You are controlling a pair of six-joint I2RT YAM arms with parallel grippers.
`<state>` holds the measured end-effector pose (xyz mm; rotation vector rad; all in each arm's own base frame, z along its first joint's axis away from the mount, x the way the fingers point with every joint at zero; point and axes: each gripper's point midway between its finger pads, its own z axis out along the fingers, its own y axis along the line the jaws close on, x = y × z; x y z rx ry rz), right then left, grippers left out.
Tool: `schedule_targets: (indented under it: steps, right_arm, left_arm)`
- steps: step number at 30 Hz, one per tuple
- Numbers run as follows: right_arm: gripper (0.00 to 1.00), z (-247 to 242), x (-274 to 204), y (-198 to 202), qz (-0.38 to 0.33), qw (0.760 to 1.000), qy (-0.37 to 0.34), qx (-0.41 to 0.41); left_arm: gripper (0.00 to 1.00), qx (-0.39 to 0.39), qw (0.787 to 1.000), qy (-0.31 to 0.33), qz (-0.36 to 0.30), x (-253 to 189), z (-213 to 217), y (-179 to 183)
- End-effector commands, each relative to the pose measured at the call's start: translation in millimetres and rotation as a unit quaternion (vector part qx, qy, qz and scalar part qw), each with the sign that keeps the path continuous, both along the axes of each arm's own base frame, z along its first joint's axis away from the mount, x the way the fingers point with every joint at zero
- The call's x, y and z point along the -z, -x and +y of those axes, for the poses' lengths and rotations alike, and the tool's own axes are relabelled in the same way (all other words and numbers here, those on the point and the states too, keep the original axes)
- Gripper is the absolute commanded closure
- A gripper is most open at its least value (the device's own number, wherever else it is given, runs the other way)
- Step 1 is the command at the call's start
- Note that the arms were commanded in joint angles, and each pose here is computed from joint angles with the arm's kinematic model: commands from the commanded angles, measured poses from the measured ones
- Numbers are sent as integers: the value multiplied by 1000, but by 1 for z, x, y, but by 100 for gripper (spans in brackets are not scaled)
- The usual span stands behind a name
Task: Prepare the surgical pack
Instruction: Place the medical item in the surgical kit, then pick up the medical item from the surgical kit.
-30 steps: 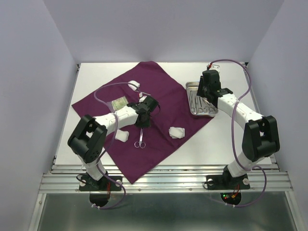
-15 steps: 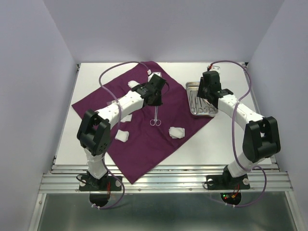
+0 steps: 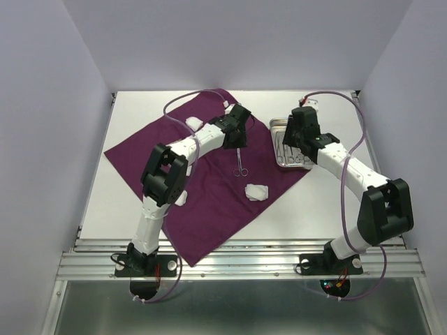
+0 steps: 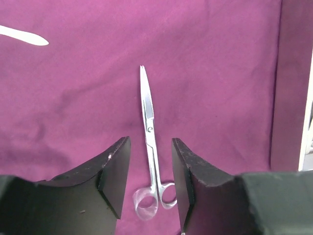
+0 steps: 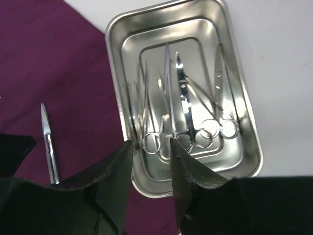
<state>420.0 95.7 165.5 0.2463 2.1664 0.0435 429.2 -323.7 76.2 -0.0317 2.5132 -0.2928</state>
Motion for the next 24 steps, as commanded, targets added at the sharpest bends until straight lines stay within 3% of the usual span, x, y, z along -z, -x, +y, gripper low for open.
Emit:
schedule_targets:
  steps: [1, 4, 10, 16, 24]
  right_arm:
    - [58, 43, 4, 8, 7, 999, -16, -32]
    - [58, 93, 25, 14, 29, 997, -14, -73]
    - [58, 155, 43, 7, 46, 991, -17, -125]
    - [58, 195, 84, 0, 86, 984, 4, -158]
    - [59, 204, 113, -7, 113, 981, 12, -160]
  left_arm:
    - [50, -22, 997, 37, -64, -69, 13, -18]
    - [50, -53, 994, 38, -85, -90, 58, -21]
    - [50, -109, 991, 38, -72, -80, 139, -31]
    - [50, -124, 989, 34, -73, -82, 160, -35]
    - [51, -125, 989, 33, -65, -76, 168, -28]
